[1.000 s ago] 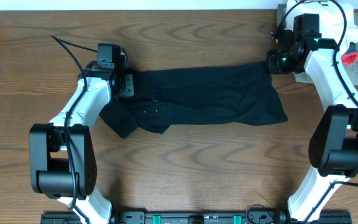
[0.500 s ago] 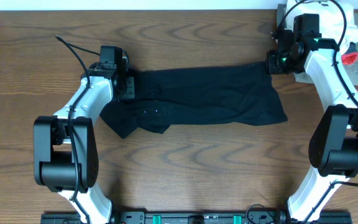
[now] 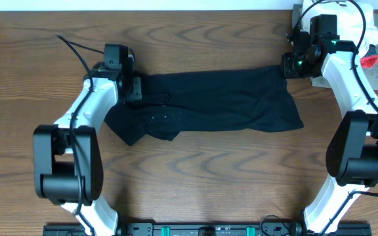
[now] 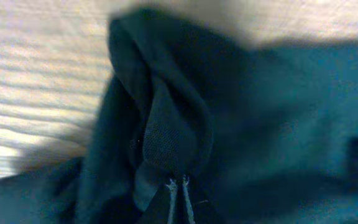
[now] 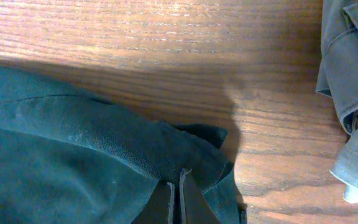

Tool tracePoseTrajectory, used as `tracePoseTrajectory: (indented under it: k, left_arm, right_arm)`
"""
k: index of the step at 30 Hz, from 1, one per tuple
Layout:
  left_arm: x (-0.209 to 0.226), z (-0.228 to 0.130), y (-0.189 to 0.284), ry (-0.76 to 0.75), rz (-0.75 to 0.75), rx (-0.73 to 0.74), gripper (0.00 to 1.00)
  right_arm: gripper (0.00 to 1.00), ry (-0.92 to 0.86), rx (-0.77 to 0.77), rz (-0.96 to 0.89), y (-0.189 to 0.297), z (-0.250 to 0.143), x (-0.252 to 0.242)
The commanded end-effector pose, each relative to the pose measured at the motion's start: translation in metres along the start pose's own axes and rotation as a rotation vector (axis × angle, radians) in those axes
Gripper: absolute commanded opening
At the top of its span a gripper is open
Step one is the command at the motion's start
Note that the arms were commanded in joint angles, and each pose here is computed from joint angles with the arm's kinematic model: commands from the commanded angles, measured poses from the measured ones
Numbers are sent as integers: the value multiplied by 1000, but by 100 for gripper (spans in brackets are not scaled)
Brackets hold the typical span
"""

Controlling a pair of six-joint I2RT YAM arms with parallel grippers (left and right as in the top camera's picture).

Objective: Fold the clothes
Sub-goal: 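Hold the flattened garment ends with both grippers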

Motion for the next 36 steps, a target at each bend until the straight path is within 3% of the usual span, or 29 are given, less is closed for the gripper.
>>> tracePoseTrajectory:
  k: [1, 9, 28, 33, 36]
  left_arm:
    - [4, 30, 61, 6, 10, -171, 6]
    - [4, 24, 97, 7, 11, -202, 6]
    - [3, 7, -4, 2, 6, 30, 6]
    - [3, 8, -6, 2, 7, 29, 35]
    - [3, 10, -1, 2, 7, 16, 46]
  right_arm:
    - [1, 25, 6, 13, -2, -1, 6]
    - [1, 25, 6, 30, -2, -1, 8]
    - [1, 29, 5, 35, -2, -1, 8]
    - [1, 29, 5, 35, -2, -1, 8]
    - [1, 29, 5, 35, -2, -1, 8]
Point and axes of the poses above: each gripper's point midway between its finger pads, its own y axis back along the fingers, its own x axis along the line the jaws close on, z = x × y, the point moved 8 cm from there along y, back along the fingers, and after that the axes turned 7 degrees about -y, right-handed, at the moved point
